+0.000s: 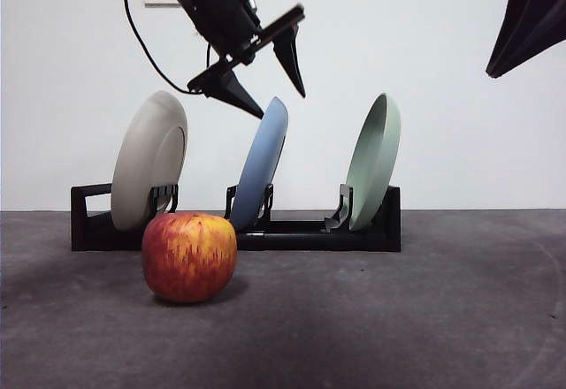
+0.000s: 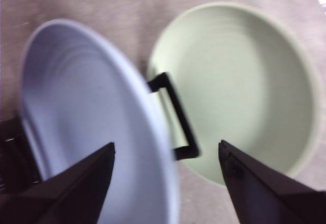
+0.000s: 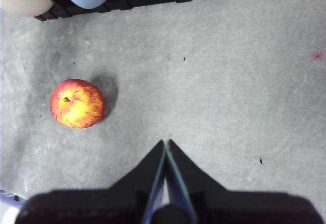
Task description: Take the blue plate from the plate rack,put the plate on the table,take the apple from the table,put the apple in the plate
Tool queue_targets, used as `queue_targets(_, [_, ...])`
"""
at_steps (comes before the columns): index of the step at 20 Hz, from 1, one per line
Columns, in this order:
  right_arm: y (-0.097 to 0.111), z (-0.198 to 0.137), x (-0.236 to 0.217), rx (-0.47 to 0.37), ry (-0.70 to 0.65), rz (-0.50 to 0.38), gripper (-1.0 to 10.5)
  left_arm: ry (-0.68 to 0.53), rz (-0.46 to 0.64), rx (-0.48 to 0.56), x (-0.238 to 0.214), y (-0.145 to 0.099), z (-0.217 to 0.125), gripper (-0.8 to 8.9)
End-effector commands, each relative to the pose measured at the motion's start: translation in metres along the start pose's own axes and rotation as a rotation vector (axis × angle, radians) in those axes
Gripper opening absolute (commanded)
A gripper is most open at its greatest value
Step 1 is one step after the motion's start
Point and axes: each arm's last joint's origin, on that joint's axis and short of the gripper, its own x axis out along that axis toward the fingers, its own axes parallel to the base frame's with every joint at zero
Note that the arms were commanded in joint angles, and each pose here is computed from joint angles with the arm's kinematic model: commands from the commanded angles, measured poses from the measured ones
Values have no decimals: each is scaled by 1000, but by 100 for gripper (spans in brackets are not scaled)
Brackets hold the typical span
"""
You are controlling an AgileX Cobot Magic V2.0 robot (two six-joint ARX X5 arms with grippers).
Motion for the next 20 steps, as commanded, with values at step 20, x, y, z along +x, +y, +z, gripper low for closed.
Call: queue_targets(20, [-1, -1, 0, 11, 8, -30, 6, 41, 8, 2, 10, 2, -5, 52])
